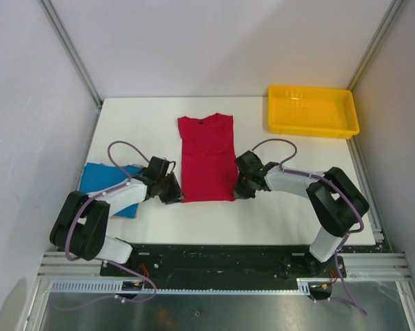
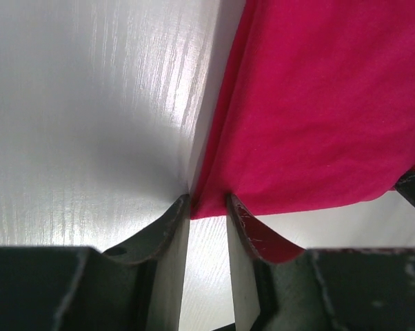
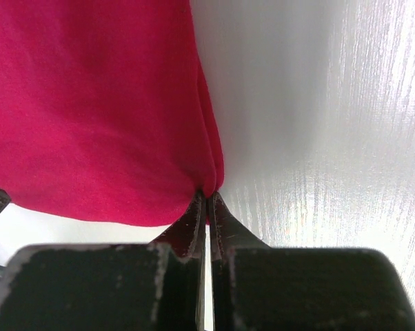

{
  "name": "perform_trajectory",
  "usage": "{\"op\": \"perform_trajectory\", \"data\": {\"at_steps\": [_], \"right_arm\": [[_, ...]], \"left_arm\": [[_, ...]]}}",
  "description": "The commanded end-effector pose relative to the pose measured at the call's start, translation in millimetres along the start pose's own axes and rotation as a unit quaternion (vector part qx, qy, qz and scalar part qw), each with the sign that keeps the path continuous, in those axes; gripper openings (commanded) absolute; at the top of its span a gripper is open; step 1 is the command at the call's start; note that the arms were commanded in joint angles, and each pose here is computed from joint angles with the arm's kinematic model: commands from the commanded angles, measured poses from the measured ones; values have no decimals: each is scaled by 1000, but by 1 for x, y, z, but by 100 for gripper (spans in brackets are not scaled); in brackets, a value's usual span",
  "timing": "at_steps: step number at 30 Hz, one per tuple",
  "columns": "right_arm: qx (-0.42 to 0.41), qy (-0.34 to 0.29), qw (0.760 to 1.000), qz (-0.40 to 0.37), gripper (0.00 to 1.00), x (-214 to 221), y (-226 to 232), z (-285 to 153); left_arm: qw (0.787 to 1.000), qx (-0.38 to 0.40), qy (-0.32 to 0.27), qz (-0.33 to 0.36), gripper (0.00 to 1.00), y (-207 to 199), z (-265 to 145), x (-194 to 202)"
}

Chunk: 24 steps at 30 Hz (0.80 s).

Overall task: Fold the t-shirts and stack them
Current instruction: Grab one side of the 2/3 rectangular tshirt with both arms

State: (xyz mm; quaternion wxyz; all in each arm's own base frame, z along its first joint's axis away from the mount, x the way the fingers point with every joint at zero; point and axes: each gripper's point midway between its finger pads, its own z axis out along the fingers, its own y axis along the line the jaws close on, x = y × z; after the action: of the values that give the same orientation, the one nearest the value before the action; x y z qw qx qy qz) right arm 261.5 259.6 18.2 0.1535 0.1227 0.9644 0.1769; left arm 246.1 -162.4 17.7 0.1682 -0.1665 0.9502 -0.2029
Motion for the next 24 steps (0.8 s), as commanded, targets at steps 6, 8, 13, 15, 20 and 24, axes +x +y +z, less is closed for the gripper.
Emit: {"op": "perform_trajectory", "data": {"at_steps": [6,8,13,15,20,24], "right_arm": [[39,8,999,-2,0,7,-21,17],[39,7,999,-2,0,7,-21,17],[38,6,999,-4,0,6,-21,16],[38,6,999,-7,0,6,-21,14],[40,9,999,-20,0,8,-22,3],[22,20,999,-32,0,19,-16,-13]], "left_arm": [[1000,-27,-3,-3,29,12,8,0],[1000,-29,0,-1,26,13,9,3],[1000,-27,5,4,10,12,9,7],[1000,-22,4,5,3,9,6,8],[1000,0,9,10,0,2,-7,13],[999,16,23,27,0,1,-21,26]]}}
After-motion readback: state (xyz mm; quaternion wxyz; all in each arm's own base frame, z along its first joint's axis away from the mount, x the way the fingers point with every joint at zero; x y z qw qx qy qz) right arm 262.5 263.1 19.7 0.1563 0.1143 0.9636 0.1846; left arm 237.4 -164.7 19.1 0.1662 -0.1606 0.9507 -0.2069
